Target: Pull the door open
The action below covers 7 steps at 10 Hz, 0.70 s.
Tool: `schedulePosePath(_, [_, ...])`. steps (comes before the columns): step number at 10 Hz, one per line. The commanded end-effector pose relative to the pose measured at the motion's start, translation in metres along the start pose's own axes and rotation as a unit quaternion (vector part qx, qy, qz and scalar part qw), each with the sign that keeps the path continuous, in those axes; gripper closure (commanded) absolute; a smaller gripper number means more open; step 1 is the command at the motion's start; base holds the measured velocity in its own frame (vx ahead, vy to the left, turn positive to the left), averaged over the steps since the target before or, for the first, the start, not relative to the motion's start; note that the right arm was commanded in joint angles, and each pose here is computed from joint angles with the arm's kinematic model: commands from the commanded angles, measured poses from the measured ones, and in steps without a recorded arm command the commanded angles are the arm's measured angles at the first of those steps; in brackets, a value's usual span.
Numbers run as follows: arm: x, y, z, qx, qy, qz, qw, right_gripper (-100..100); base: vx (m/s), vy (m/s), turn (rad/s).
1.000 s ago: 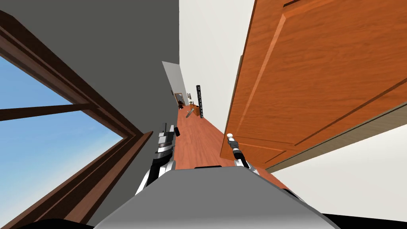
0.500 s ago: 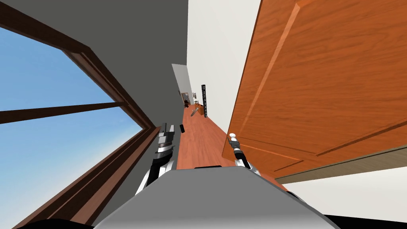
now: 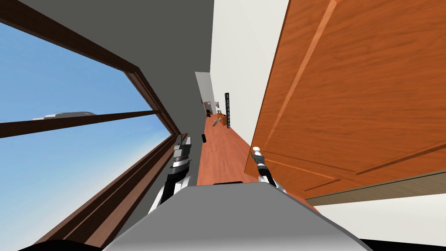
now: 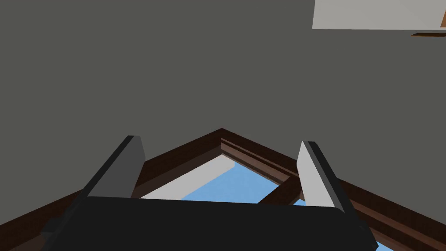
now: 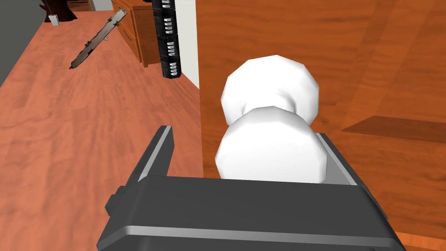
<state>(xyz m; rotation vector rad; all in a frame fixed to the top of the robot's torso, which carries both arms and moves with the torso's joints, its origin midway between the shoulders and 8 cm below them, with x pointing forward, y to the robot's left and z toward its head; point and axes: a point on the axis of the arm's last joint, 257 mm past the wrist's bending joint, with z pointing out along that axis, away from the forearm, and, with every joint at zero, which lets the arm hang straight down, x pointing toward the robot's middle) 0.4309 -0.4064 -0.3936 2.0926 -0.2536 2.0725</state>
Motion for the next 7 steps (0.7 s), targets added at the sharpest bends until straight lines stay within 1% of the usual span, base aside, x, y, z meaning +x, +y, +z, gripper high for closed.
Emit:
schedulePosePath(1, [0.000, -0.017, -0.0011, 0.008, 0.002, 0.007, 0.9999, 100, -0.172, -0.036, 0.171])
schedulePosePath(2, [0.000, -0.014, -0.0024, 0.004, 0.002, 0.006, 1.0000, 100, -0.227, -0.012, 0.143])
schedulePosePath(4, [0.001, -0.011, -0.0049, -0.002, 0.003, 0.006, 1.0000, 100, -0.221, -0.006, 0.076])
schedulePosePath(7, [0.002, -0.005, -0.0082, -0.010, 0.004, 0.006, 0.9999, 100, -0.219, -0.059, 0.005])
